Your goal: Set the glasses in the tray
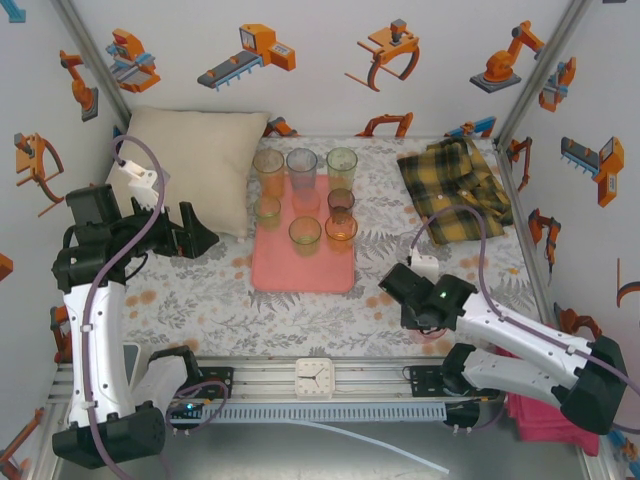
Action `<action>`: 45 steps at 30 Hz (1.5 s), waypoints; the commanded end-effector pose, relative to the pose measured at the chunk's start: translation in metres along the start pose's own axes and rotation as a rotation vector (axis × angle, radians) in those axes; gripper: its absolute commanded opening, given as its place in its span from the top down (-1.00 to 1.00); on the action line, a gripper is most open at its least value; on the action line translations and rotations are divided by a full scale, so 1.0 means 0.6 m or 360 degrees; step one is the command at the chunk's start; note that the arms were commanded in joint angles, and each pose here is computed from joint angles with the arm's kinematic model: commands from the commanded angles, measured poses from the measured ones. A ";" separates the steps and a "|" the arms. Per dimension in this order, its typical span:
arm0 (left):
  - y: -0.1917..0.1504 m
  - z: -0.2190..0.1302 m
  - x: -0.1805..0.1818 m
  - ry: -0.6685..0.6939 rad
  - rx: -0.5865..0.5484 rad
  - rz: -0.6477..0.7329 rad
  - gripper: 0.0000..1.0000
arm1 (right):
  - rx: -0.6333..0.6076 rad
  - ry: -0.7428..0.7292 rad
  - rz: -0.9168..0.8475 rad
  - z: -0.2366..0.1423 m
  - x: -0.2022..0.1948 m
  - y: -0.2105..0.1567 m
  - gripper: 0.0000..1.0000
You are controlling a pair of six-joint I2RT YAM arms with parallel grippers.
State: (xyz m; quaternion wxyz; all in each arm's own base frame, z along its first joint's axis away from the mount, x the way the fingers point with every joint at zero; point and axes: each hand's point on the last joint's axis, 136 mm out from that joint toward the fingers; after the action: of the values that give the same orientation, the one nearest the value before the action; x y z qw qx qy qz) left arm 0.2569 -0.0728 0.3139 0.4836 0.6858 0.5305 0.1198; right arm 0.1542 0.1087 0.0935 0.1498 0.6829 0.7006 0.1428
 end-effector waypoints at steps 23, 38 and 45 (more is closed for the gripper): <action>0.000 0.002 -0.007 -0.0027 0.0010 0.0049 -0.95 | -0.0064 0.0180 -0.0022 -0.042 0.034 0.031 0.92; -0.002 0.003 -0.006 -0.0021 0.0021 0.0053 -0.96 | -0.0042 0.0216 -0.0134 -0.042 0.075 0.041 0.91; -0.003 0.004 -0.004 -0.0016 0.0023 0.0055 -0.96 | -0.0053 0.0240 -0.0152 -0.046 0.087 0.048 0.92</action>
State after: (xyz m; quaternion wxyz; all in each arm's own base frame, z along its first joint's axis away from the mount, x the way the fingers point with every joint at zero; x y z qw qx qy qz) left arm 0.2578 -0.0740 0.3107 0.4792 0.6902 0.5297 0.1158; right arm 0.1618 0.1528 0.1144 0.1116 0.6418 0.7380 0.1761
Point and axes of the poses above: each hand's point on the last joint's axis, 136 mm out from that joint toward the fingers, its own z axis out along the fingers, its own x axis along the line the jaws close on, y = z × x, and after that the axes turned 3 degrees about -z, right-handed
